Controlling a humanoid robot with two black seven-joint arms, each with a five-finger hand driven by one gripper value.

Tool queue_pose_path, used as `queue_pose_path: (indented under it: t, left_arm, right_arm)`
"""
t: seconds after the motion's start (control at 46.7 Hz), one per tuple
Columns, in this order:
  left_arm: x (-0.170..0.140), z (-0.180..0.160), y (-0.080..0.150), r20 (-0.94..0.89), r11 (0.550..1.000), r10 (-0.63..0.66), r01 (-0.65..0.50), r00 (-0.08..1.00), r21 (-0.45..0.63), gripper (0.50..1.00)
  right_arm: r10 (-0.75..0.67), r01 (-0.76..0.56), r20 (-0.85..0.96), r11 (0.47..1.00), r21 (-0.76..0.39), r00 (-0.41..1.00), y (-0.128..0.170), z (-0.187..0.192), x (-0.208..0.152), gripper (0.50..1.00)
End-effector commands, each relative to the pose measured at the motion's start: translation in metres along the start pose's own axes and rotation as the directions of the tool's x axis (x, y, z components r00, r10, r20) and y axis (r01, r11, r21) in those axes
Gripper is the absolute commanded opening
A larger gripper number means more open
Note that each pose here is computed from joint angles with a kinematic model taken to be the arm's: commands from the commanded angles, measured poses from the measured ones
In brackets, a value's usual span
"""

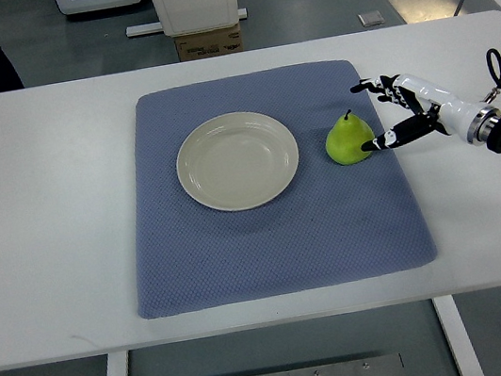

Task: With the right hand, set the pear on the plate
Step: 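Wrap the right hand fingers around the green pear's body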

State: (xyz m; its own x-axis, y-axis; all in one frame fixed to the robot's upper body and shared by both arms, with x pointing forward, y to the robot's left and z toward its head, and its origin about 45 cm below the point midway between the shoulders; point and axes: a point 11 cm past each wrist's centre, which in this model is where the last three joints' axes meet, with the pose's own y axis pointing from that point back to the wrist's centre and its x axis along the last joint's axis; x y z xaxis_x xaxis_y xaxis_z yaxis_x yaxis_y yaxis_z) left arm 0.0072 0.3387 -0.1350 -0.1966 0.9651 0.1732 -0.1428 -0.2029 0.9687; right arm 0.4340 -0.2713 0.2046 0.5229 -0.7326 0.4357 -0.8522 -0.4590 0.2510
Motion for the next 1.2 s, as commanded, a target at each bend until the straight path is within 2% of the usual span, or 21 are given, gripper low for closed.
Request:
queue_pose_path:
  t: [0.0, 0.492, 0.706, 1.177]
  left_arm:
    - [0.000, 0.001, 0.000, 0.000, 1.000, 0.000, 0.000, 1.000, -0.001, 1.000]
    - [0.000, 0.000, 0.000, 0.000, 1.000, 0.000, 0.000, 1.000, 0.000, 1.000]
    - [0.000, 0.000, 0.000, 0.001, 1.000, 0.000, 0.000, 1.000, 0.000, 1.000]
    - [0.000, 0.001, 0.000, 0.000, 1.000, 0.000, 0.000, 1.000, -0.001, 1.000]
  right_arm:
    - [0.015, -0.015, -0.005, 1.000, -0.001, 1.000, 0.000, 0.001, 0.000, 0.956]
    - [0.007, -0.007, -0.009, 1.000, -0.008, 1.000, -0.012, 0.005, -0.018, 0.943]
    - [0.000, 0.000, -0.006, 1.000, -0.010, 1.000, -0.014, 0.006, -0.022, 0.899]
    - [0.005, -0.007, -0.061, 0.999, -0.037, 0.998, -0.016, 0.016, -0.034, 0.893]
